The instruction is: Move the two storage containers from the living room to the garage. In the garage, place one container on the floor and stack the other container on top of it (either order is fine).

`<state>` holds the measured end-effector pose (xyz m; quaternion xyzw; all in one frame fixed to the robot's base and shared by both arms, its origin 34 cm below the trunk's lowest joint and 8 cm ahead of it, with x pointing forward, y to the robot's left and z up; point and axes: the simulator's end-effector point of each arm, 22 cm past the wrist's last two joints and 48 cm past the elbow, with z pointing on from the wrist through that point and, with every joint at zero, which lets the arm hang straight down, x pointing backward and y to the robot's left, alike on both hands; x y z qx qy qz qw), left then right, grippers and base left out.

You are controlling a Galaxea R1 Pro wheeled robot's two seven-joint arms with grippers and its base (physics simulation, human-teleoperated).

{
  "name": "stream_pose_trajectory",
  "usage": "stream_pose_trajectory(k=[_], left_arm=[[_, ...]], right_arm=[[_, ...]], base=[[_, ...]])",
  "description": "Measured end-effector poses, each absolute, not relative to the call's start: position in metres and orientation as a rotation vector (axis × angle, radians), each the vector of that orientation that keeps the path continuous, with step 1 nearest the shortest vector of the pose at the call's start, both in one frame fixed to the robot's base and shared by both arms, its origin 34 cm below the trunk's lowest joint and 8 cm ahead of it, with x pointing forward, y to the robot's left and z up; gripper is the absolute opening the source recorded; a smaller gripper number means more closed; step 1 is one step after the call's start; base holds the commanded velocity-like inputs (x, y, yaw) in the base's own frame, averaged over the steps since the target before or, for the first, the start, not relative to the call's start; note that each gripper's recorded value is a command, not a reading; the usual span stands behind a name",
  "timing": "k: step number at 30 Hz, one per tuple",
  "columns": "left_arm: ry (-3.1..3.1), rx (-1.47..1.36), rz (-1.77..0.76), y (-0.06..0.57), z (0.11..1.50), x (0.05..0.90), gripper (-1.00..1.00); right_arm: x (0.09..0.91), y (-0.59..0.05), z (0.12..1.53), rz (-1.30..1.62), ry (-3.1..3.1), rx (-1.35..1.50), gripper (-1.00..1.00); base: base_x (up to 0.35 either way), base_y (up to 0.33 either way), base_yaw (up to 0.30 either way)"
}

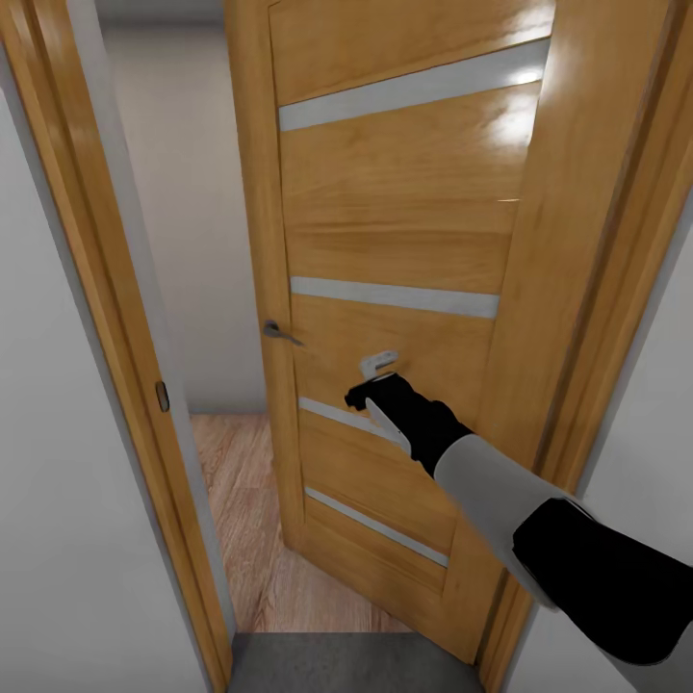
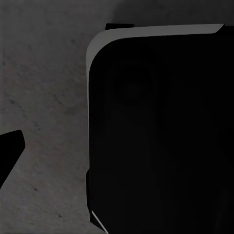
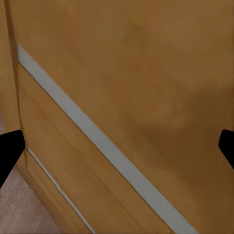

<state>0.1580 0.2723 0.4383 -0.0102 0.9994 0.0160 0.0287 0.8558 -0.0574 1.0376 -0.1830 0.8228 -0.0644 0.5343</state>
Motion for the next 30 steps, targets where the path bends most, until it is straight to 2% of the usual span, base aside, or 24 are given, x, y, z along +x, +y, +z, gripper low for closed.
stream_pose_trajectory(k=[9,10,15,30], left_arm=[[3.084,-0.03,0.049,0.272,0.438,0.158,1.0],[3.084,-0.031,0.048,0.272,0.438,0.158,1.0],[3.084,-0.031,0.048,0.272,0.438,0.158,1.0],[3.083,-0.03,0.047,0.272,0.438,0.158,1.0]], right_arm=[[0.843,-0.041,1.02,-0.1,1.967,-0.467,1.0],[0.821,-0.016,0.993,-0.008,1.98,-0.502,1.0],[0.81,0.002,0.981,0.082,1.997,-0.563,1.0],[0.806,0.009,0.981,0.119,1.997,-0.586,1.0]], base=[[0.0,0.0,0.0],[0.0,0.0,0.0],[0.0,0.0,0.0],[0.023,0.0,0.0]])
